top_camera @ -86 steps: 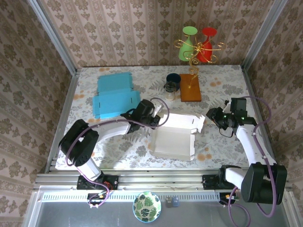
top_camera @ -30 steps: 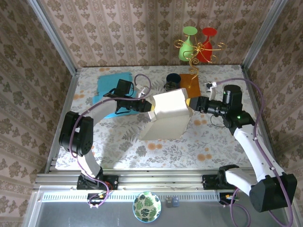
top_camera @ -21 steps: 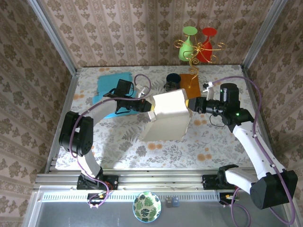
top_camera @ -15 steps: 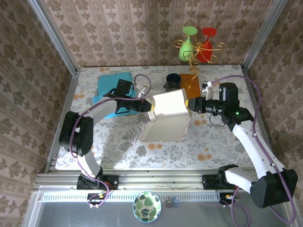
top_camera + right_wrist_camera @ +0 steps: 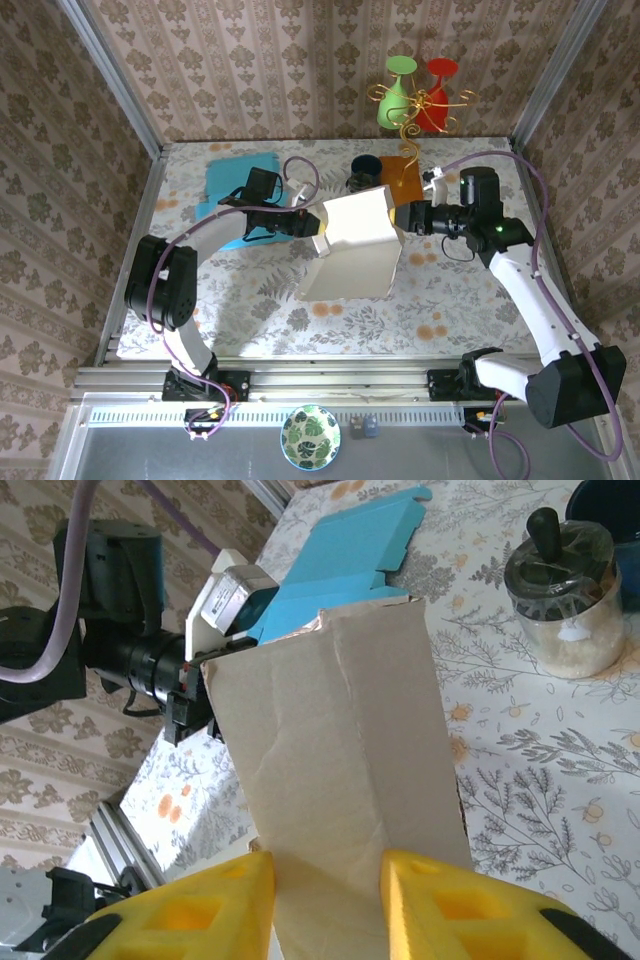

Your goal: Fold the paper box

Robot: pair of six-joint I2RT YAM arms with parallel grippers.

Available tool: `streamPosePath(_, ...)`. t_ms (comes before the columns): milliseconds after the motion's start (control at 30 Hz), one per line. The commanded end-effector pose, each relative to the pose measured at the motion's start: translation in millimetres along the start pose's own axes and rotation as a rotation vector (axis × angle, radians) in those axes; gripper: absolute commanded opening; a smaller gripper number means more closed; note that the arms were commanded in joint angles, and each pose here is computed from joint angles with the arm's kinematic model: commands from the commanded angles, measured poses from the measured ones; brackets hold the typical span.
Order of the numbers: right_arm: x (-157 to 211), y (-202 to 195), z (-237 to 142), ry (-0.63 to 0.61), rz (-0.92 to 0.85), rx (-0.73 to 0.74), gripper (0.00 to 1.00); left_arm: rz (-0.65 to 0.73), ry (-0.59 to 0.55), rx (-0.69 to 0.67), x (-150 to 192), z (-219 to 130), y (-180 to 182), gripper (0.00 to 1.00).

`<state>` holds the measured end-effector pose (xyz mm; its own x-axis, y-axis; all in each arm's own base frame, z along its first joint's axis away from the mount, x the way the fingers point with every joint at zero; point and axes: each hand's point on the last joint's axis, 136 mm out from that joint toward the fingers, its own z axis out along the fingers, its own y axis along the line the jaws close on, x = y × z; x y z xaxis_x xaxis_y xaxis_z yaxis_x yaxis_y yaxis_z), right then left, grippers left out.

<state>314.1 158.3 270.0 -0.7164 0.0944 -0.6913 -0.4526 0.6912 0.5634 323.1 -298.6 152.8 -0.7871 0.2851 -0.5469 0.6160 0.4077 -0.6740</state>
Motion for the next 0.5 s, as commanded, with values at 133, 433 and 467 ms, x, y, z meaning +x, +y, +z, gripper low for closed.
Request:
streamPosePath(133, -2, -11, 7, 0.039, -0.063, 0.064, 0.40, 0.072, -0.017, 0.056, -9, -6, -23, 0.00)
streamPosePath(433, -1, -29, 15, 0.066, -0.098, 0.123, 0.38, 0.077, -0.028, 0.075, -8, -8, -28, 0.00)
streamPosePath(467, -1, -33, 14, 0.068, -0.098, 0.134, 0.40, 0.077, -0.031, 0.080, -8, -8, -29, 0.00)
